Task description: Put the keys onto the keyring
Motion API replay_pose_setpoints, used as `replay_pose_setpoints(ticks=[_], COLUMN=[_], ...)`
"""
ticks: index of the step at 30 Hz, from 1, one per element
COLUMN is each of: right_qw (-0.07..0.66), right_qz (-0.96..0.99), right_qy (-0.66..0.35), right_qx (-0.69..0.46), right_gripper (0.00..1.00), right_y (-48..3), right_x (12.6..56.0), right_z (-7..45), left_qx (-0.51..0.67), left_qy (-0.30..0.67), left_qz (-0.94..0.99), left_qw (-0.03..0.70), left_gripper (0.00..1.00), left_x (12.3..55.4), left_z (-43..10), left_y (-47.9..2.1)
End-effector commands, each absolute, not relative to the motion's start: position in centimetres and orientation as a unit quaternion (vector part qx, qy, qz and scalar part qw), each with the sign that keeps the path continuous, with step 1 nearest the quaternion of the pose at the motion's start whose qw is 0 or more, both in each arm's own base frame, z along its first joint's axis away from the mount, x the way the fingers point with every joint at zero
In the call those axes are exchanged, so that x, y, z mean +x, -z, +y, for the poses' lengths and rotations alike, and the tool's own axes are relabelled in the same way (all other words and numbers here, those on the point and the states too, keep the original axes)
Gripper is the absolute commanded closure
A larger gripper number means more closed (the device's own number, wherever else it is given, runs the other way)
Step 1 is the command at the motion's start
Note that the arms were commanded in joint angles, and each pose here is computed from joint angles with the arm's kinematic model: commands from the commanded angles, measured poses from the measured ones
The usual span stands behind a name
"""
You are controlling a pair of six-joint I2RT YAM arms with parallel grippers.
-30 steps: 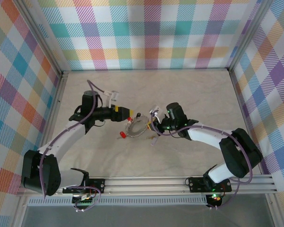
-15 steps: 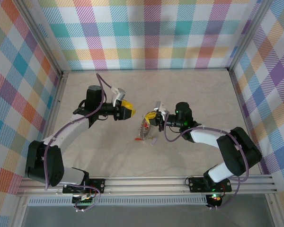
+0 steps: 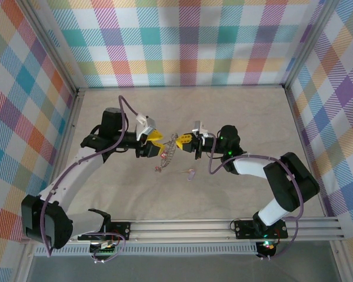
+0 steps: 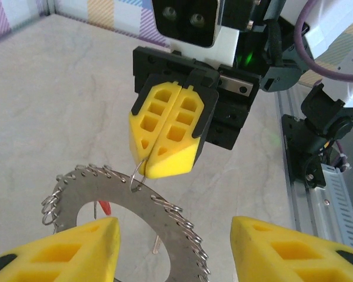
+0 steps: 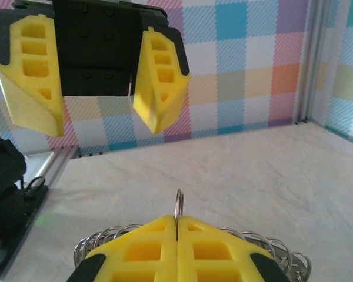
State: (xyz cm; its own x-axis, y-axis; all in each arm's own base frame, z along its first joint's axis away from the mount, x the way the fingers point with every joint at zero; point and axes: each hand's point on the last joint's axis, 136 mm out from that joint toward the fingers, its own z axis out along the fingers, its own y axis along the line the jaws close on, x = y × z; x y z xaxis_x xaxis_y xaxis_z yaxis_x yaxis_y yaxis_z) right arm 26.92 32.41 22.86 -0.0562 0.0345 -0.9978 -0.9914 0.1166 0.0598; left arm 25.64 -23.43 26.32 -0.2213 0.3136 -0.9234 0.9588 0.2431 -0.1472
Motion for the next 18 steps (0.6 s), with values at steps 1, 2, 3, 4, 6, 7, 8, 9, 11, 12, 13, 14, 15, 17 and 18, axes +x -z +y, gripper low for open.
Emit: replay_pose_setpoints(ticks=[1, 2, 3, 4, 6, 7, 8, 9, 11, 12, 13, 14, 15, 17, 18], right_qw=[0.542, 0.543, 0.542, 0.542, 0.539, 0.538, 0.538, 0.539, 0.54, 0.539, 0.536, 0.534, 0.534, 0.532, 0.532], right_qz=[0.458, 0.455, 0.454, 0.449, 0.441, 0.436, 0.432, 0.43, 0.424, 0.424, 0.422, 0.42, 0.418, 0.419, 0.418], right_qy=[-0.514, -0.515, -0.517, -0.519, -0.523, -0.525, -0.527, -0.528, -0.53, -0.531, -0.532, -0.533, -0.533, -0.531, -0.531], right_qx=[-0.482, -0.483, -0.483, -0.486, -0.492, -0.494, -0.496, -0.496, -0.498, -0.498, -0.501, -0.504, -0.507, -0.509, -0.51], right_gripper=[1.0, 1.0, 1.0, 1.0, 1.0, 1.0, 1.0, 1.0, 1.0, 1.0, 1.0, 1.0, 1.0, 1.0, 1.0], right_y=[-27.1, -27.3, -27.3, -27.5, -27.9, -28.2, -28.5, -28.7, -29.2, -29.4, -29.5, -29.6, -29.7, -29.8, -29.9], right_x=[24.6, 24.4, 24.3, 24.1, 23.7, 23.4, 23.2, 23.0, 22.7, 22.6, 22.4, 22.2, 21.9, 21.7, 21.5], right_z=[33.0, 33.2, 33.4, 33.7, 34.1, 34.3, 34.5, 34.6, 34.9, 35.0, 35.1, 35.2, 35.3, 35.5, 35.5], left_qx=[0.492, 0.494, 0.497, 0.499, 0.51, 0.516, 0.521, 0.523, 0.528, 0.529, 0.53, 0.531, 0.531, 0.532, 0.531], left_qy=[0.379, 0.377, 0.377, 0.377, 0.378, 0.38, 0.382, 0.387, 0.39, 0.389, 0.388, 0.386, 0.383, 0.377, 0.375], left_qz=[0.65, 0.646, 0.644, 0.645, 0.642, 0.64, 0.636, 0.633, 0.628, 0.628, 0.628, 0.629, 0.629, 0.63, 0.628], left_qw=[0.439, 0.443, 0.442, 0.44, 0.43, 0.424, 0.422, 0.42, 0.419, 0.418, 0.418, 0.417, 0.419, 0.423, 0.427], left_gripper=[0.47, 0.47, 0.47, 0.48, 0.49, 0.5, 0.51, 0.51, 0.52, 0.52, 0.52, 0.53, 0.55, 0.62, 0.65], left_x=[25.1, 25.0, 24.9, 24.8, 24.3, 24.0, 23.7, 23.4, 23.0, 22.8, 22.7, 22.6, 22.6, 22.6, 22.6], left_z=[-23.5, -23.5, -23.5, -23.6, -23.9, -24.1, -24.2, -24.3, -24.3, -24.3, -24.3, -24.2, -24.2, -24.0, -24.0], left_y=[-27.9, -28.2, -28.3, -28.3, -27.9, -27.6, -27.5, -27.4, -27.5, -27.4, -27.3, -27.3, -27.3, -27.4, -27.7])
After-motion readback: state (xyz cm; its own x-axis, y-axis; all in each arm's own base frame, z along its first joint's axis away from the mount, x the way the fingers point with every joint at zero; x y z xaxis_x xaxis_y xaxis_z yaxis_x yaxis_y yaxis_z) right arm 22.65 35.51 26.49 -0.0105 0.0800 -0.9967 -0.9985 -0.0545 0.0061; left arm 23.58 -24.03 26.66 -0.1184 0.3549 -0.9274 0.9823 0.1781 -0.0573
